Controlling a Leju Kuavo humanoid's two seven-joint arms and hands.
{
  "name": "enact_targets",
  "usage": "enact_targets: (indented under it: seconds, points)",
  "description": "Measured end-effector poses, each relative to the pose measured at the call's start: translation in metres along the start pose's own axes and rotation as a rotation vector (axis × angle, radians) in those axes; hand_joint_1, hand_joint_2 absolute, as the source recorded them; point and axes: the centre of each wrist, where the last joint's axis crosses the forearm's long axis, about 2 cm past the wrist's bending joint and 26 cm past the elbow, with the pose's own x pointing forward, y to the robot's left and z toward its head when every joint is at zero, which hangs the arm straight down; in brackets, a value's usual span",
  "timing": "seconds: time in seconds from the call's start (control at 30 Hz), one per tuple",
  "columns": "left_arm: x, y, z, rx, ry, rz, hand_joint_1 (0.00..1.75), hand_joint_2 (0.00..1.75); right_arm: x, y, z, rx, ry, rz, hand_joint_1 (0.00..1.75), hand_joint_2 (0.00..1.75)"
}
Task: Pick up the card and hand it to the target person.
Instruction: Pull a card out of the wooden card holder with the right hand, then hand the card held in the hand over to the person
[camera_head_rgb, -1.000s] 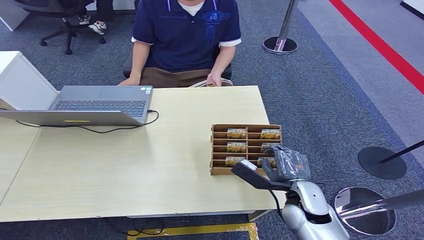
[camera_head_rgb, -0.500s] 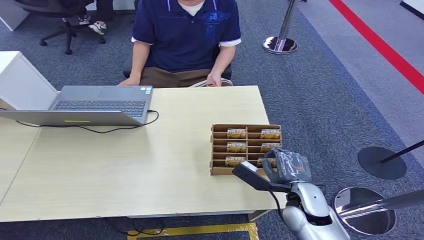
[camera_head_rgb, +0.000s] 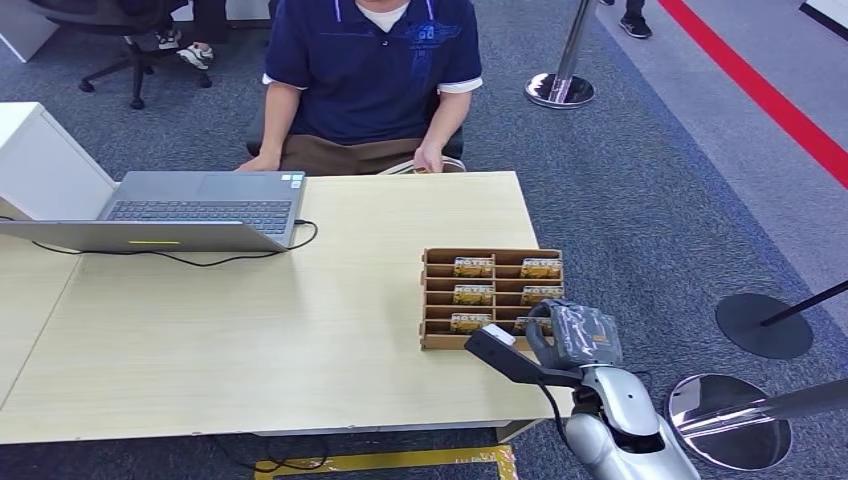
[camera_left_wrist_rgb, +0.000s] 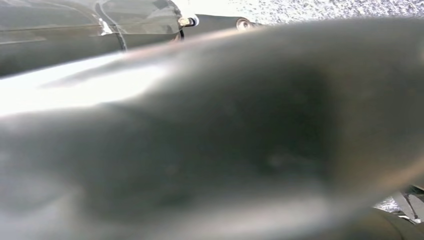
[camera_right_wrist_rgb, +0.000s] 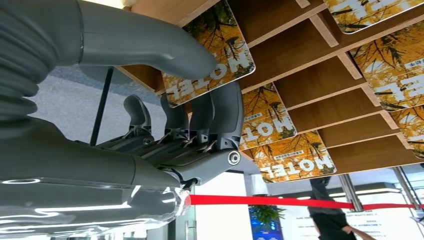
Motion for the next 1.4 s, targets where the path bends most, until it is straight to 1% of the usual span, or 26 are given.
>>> enact_targets:
  seconds: [0.13, 0.2, 0.43, 0.57, 0.7, 0.8, 1.1, 1.23, 1.4]
  points:
    - [0.0000, 0.0000, 0.0000, 0.000, 0.000, 0.000, 0.00, 0.00, 0.0000, 0.0000, 0.0000, 0.000, 0.000, 0.000, 1.05, 1.75]
    - [0.0000, 0.0000, 0.0000, 0.000, 0.000, 0.000, 0.00, 0.00, 0.0000, 0.0000, 0.0001, 0.000, 0.000, 0.000, 1.03, 1.75]
    - [0.0000, 0.0000, 0.0000, 0.000, -0.003, 0.000, 0.00, 0.00, -0.0005, 0.0012, 0.0017, 0.005, 0.003, -0.005, 1.25, 1.75]
    - [0.0000, 0.0000, 0.0000, 0.000, -0.003, 0.000, 0.00, 0.00, -0.0007, 0.0014, 0.0021, 0.007, 0.004, -0.008, 1.54, 1.75]
    - [0.0000, -0.0001, 0.0000, 0.000, -0.003, -0.001, 0.00, 0.00, -0.0009, 0.0020, 0.0029, 0.010, 0.007, -0.011, 1.66, 1.75]
    - [0.0000, 0.0000, 0.0000, 0.000, -0.005, -0.001, 0.00, 0.00, -0.0009, 0.0022, 0.0031, 0.013, 0.008, -0.011, 1.70, 1.75]
    - [0.0000, 0.0000, 0.0000, 0.000, -0.006, -0.002, 0.00, 0.00, -0.0009, 0.0022, 0.0031, 0.019, 0.006, -0.011, 1.68, 1.75]
    - [0.0000, 0.0000, 0.0000, -0.001, -0.017, -0.005, 0.00, 1.75, -0.0010, 0.0022, 0.0030, 0.021, 0.005, -0.011, 1.68, 1.75]
    - [0.0000, 0.0000, 0.0000, -0.001, -0.028, -0.014, 0.00, 1.75, -0.0010, 0.0021, 0.0029, 0.022, -0.003, -0.016, 1.68, 1.75]
